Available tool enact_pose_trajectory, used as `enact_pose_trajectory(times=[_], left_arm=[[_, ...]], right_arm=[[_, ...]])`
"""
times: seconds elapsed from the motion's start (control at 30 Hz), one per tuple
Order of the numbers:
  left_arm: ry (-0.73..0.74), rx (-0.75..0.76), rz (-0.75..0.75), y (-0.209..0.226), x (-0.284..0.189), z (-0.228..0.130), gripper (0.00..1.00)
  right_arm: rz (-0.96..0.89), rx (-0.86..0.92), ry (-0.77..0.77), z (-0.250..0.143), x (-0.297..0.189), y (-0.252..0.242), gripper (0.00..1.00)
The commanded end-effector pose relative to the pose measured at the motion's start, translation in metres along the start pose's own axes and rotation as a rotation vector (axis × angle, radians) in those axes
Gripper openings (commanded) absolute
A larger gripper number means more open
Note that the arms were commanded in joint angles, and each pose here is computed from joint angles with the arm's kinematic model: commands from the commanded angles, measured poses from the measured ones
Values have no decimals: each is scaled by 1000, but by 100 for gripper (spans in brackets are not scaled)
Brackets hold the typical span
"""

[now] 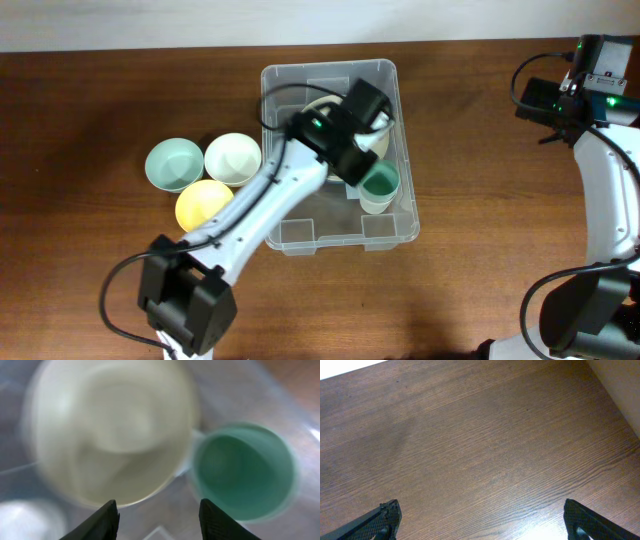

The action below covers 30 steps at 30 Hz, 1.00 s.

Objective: Pack container
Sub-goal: 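Release the green cup and raise the left gripper out of the bin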

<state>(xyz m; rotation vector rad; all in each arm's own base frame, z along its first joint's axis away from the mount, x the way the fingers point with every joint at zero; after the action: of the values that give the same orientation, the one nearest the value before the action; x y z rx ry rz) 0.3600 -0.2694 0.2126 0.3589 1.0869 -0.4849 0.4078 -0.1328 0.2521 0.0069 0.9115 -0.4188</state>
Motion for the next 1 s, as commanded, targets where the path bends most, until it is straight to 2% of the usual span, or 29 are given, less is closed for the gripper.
enact_pose_trajectory(times=[0.0,0.13,0.27,0.5,0.67,0.77,0.97], left_arm=[[-115,-214,143,65,-54,16,54],[-142,-453,214,131,-93,-2,54],[-140,-704,303,198,-126,-39,54],[-81,-993,403,274,-140,-100,54],[-77,-1102,301,299,-113,-127,52],[-74,-1121,296,309,-85,-143,51],[-41,-1131,262,303,-22,-175,52]], right_arm=[[-20,16,-21,5,-6,-6,99],[-20,16,-21,5,-6,-6,99],[-20,16,-21,5,-6,-6,99],[-20,16,-21,5,-6,-6,99],[-20,16,-21,5,-6,-6,99],[-20,16,-21,5,-6,-6,99],[-20,16,-21,5,-6,-6,99]])
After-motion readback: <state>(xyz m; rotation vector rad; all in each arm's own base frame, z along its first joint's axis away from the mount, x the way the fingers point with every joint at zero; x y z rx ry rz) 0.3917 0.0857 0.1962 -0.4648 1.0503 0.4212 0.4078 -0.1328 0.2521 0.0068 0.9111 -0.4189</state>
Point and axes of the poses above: each gripper's point midway between its finger pads, its own x axis out along the fingers, its own y axis along the line the jaws close on, z = x × y, the point moved 5 cm from there along -x, back along the fingers, and after that the axes turned 7 degrees about -x, right-handed, at the moved point
